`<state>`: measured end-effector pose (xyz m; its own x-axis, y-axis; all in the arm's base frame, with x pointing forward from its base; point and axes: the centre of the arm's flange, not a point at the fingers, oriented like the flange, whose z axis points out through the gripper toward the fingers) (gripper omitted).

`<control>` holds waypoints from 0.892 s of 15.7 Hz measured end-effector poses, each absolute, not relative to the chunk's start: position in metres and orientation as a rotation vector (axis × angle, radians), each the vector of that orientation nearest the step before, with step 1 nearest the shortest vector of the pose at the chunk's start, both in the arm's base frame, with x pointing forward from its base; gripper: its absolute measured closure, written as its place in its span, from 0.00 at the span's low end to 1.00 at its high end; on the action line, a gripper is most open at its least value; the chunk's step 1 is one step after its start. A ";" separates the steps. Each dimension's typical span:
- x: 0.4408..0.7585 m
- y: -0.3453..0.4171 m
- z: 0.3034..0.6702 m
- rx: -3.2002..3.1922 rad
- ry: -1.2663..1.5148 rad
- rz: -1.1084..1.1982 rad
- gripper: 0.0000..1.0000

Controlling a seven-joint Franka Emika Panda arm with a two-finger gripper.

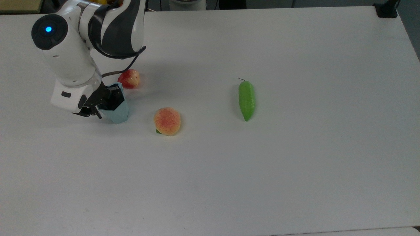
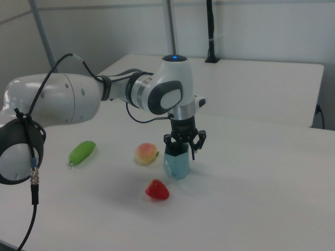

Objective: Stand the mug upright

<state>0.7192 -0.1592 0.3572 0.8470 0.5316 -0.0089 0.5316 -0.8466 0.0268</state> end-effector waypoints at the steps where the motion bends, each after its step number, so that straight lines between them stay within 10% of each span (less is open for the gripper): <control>1: 0.722 -0.155 0.356 2.976 0.855 0.010 0.57; 7: 0.728 -0.135 0.434 2.953 0.721 0.217 0.00; 14: 0.643 -0.117 0.613 3.078 0.431 0.271 0.00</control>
